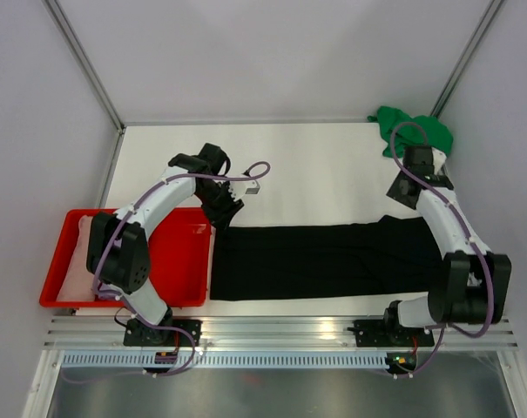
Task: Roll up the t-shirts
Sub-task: Fold the tshirt
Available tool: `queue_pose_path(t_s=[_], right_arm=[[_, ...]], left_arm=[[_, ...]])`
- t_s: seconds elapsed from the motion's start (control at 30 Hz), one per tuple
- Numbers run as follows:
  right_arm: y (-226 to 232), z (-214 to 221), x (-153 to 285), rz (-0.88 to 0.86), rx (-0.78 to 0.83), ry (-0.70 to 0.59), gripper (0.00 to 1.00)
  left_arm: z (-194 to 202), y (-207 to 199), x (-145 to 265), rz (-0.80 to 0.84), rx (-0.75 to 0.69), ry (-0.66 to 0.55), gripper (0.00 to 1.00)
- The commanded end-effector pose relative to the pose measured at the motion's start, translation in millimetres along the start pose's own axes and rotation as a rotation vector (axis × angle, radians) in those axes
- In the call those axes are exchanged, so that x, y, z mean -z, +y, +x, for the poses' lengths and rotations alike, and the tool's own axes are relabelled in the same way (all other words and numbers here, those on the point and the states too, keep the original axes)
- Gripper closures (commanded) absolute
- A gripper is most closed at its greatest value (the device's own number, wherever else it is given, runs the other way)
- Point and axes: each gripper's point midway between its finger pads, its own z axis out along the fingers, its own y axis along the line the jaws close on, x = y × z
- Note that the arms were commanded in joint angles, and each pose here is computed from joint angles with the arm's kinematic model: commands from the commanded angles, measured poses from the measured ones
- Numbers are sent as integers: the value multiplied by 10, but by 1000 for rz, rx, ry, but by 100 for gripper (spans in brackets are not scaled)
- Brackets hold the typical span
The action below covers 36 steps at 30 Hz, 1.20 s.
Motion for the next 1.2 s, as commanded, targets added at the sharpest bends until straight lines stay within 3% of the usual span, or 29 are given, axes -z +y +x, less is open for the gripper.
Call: queue_pose_path(t_s=[0.0, 0.33, 0.5, 0.67, 1.17], right_arm=[[396, 41, -126, -16, 141, 30, 54], [927, 154, 27, -175, 226, 30, 63], [1084, 482, 196, -321, 281, 107, 79], [988, 748, 189, -333, 283, 159, 97], [719, 1313, -121, -200, 279, 315, 100]], left_arm=[[-144, -38, 110, -44, 124, -97, 54], [46, -90, 22, -70, 175, -74, 54], [-47, 31, -22, -85, 157, -79, 54], [5, 72, -127, -72, 145, -43, 54], [227, 171, -573, -52, 195, 67, 54]])
